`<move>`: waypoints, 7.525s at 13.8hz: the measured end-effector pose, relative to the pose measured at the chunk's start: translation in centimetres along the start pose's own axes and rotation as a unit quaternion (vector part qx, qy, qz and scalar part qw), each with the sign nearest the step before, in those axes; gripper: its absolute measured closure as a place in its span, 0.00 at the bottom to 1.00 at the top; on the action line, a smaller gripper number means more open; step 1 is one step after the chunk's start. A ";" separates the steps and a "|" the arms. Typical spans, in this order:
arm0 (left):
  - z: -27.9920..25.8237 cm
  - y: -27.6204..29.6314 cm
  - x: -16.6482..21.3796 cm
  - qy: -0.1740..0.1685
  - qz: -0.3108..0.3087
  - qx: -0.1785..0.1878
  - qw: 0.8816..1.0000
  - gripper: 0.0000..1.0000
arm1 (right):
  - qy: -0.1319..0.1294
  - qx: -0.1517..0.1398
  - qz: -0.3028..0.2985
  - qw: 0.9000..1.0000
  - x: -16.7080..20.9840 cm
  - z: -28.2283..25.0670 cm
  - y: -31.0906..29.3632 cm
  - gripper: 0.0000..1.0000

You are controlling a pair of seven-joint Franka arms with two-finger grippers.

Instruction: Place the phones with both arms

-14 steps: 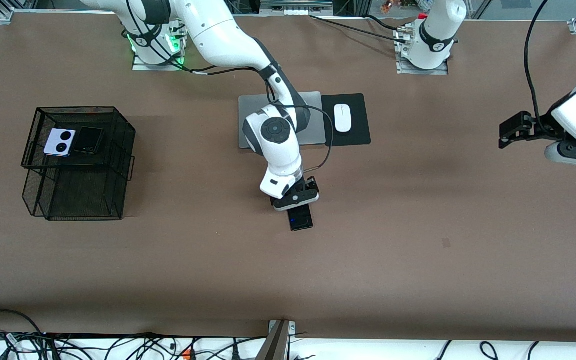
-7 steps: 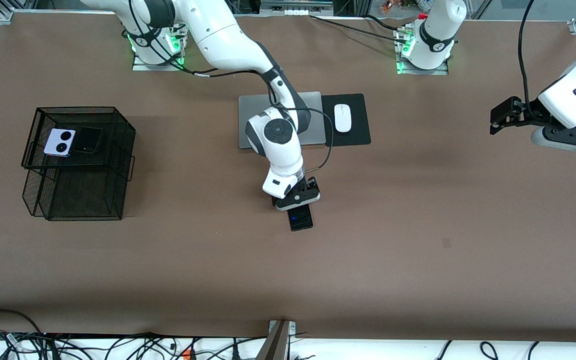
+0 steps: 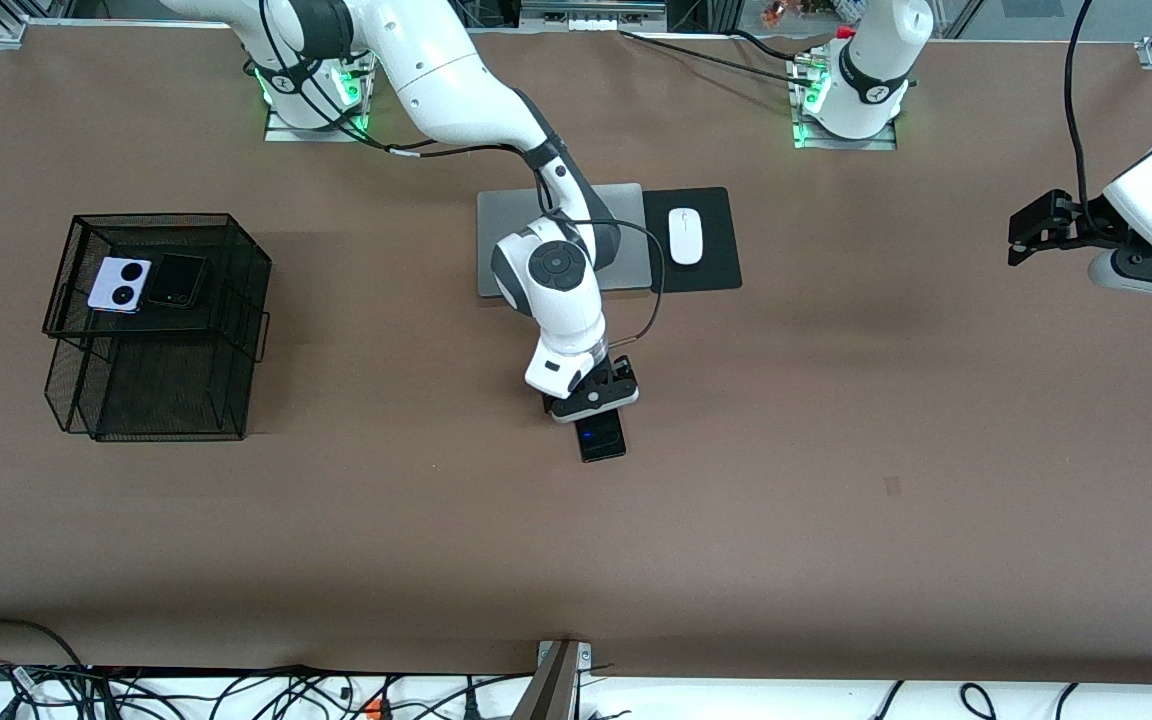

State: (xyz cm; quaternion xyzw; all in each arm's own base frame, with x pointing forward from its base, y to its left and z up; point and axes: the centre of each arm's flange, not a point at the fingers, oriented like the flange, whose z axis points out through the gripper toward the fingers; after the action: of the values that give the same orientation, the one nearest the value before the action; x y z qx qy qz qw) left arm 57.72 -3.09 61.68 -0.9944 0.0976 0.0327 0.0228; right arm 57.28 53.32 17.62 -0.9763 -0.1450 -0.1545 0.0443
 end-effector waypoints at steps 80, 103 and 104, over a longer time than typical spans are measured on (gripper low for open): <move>-1.1 -0.2 -0.8 0.000 -0.069 -0.016 0.998 0.00 | -0.141 -0.077 0.121 0.980 -10.8 -15.4 62.4 0.20; -1.1 -0.3 -0.8 0.000 -0.069 -0.016 0.997 0.00 | -0.184 -0.030 0.145 0.972 -12.5 -14.9 62.6 0.05; -1.1 -0.3 -0.8 -0.001 -0.069 -0.016 0.997 0.00 | -0.184 -0.029 0.145 0.972 -12.4 -15.0 62.5 0.01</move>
State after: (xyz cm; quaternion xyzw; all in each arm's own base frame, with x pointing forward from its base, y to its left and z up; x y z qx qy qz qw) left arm 57.03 -2.68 62.83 -0.9990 0.0278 0.0331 0.0093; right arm 60.20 -11.67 25.28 -0.9995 -0.0030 0.0313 0.0101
